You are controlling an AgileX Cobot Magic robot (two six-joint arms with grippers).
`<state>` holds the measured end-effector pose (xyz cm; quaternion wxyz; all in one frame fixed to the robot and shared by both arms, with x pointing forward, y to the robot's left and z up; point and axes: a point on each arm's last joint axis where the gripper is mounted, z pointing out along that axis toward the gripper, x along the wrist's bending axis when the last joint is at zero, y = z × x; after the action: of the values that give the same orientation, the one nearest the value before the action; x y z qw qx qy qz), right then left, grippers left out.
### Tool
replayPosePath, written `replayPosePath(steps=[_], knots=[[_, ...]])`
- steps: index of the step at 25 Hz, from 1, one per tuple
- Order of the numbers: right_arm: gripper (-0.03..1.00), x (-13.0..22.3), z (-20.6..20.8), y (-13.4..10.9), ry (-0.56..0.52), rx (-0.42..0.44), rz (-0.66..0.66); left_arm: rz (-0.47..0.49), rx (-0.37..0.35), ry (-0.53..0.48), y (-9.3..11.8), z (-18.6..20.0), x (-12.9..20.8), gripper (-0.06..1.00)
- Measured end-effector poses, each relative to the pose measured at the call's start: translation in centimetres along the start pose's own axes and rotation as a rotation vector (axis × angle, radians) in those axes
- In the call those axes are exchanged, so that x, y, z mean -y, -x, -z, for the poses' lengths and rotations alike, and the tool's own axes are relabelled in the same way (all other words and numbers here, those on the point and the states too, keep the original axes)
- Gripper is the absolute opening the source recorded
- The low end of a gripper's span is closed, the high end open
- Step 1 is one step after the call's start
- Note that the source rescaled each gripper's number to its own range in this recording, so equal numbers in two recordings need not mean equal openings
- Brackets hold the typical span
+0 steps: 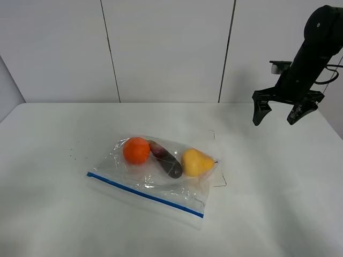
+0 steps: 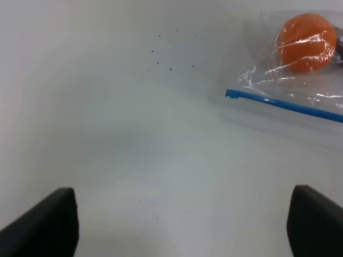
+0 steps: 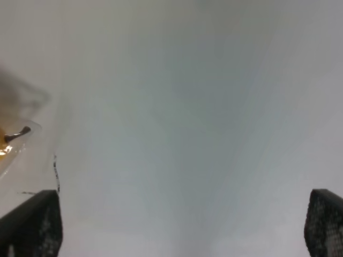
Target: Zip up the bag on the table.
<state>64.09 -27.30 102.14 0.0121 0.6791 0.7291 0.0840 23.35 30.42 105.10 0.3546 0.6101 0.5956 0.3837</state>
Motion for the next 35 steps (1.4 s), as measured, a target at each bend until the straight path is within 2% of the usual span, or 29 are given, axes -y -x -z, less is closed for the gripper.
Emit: replayPosePath(steps=[5, 7, 8, 17, 21, 27, 31, 35], knots=[[1.00, 2.7, 1.5, -0.2, -0.010, 0.000, -0.003, 0.000, 0.000, 0.000, 0.0, 0.0, 0.0, 1.00], [1.00, 4.8, 2.4, -0.4, -0.017, 0.000, -0.005, -0.001, 0.000, 0.000, 0.0, 0.0, 0.0, 1.00], [1.00, 7.2, 3.3, -0.5, -0.023, -0.001, -0.005, -0.001, 0.000, 0.000, 0.0, 0.0, 0.0, 1.00], [1.00, 20.5, 5.1, -0.8, -0.025, 0.018, 0.002, -0.002, 0.000, 0.000, 0.0, 0.0, 0.0, 1.00], [1.00, 25.2, 5.5, -0.8, 0.122, 0.046, 0.019, -0.002, 0.000, 0.000, 0.0, 0.0, 0.0, 1.00], [1.00, 30.8, 6.4, -1.0, 0.433, 0.056, 0.037, -0.002, -0.001, 0.000, 0.0, 0.0, 0.0, 1.00], [1.00, 33.6, 6.6, -1.0, 0.564, 0.056, 0.040, -0.002, -0.001, 0.000, 0.0, 0.0, 0.0, 1.00], [1.00, 35.1, 7.4, -1.1, 0.671, 0.060, 0.048, -0.002, -0.001, 0.000, 0.0, 0.0, 0.0, 1.00]])
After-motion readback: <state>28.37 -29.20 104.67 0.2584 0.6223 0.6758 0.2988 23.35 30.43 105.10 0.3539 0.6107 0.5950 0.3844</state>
